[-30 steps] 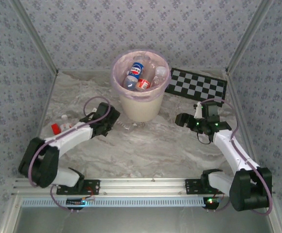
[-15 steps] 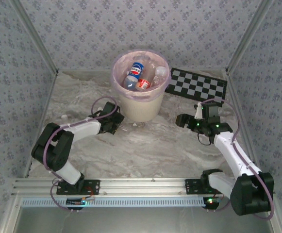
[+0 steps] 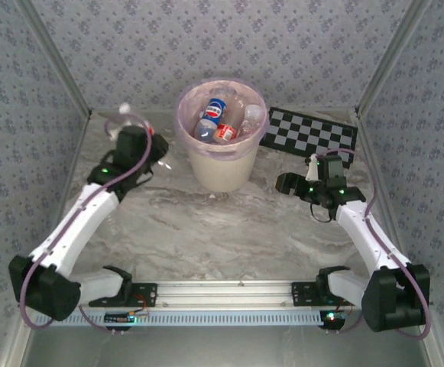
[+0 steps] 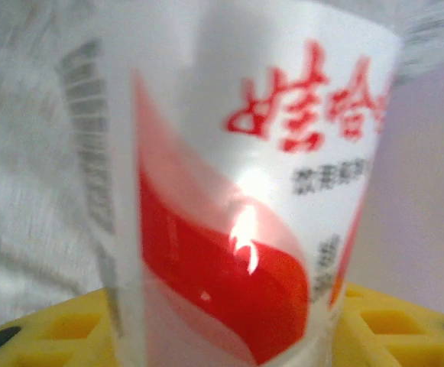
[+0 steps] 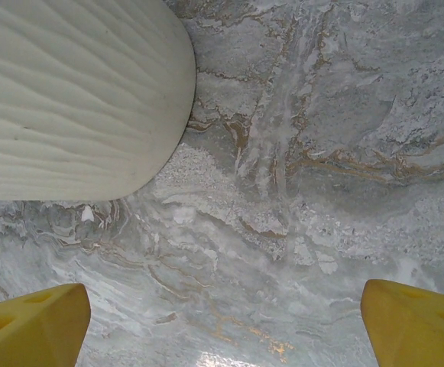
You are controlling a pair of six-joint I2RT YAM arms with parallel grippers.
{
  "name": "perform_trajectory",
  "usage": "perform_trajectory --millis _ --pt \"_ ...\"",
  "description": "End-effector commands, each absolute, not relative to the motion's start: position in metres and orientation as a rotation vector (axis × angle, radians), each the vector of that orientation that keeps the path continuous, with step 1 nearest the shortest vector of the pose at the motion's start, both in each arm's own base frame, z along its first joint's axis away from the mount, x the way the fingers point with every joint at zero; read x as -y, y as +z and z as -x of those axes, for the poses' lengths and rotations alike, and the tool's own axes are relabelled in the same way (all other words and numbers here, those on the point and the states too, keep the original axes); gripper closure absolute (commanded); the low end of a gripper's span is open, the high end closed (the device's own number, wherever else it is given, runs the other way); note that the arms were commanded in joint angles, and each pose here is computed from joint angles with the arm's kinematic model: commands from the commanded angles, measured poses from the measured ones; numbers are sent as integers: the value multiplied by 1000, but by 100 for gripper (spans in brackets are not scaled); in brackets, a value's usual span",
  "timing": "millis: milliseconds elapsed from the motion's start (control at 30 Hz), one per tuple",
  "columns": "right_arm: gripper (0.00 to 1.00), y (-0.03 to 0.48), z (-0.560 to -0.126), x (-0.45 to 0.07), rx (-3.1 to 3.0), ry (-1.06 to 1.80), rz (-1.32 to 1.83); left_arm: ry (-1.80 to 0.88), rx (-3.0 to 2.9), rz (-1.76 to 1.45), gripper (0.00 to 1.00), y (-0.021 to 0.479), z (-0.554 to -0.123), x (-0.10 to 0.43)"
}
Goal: Put the plastic bottles in the bin
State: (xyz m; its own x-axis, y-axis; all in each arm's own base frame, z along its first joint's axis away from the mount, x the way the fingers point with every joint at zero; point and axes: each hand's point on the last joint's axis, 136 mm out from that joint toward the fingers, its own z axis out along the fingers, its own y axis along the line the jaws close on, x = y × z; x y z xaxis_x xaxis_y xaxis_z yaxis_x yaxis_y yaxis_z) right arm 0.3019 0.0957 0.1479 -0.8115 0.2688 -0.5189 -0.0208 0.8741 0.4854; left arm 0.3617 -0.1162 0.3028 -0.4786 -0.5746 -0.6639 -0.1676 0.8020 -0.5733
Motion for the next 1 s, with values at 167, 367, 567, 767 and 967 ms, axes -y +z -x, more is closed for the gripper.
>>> perform_trajectory --millis 167,367,567,767,967 --pt "6 153 -298 -99 -2422 677 -177 -565 -2033 -316 56 406 -360 179" --pt "6 155 -288 -98 -2419 684 -187 -581 -2008 -494 61 410 -388 207" --pt "6 163 -283 -95 -2403 673 -185 -597 -2039 -587 61 401 -420 229" --pt "6 165 -282 -96 -2399 676 -185 -601 -2100 -582 61 384 -450 241" --pt "6 167 -283 -96 -2395 678 -183 -504 -2197 -591 52 350 -465 247"
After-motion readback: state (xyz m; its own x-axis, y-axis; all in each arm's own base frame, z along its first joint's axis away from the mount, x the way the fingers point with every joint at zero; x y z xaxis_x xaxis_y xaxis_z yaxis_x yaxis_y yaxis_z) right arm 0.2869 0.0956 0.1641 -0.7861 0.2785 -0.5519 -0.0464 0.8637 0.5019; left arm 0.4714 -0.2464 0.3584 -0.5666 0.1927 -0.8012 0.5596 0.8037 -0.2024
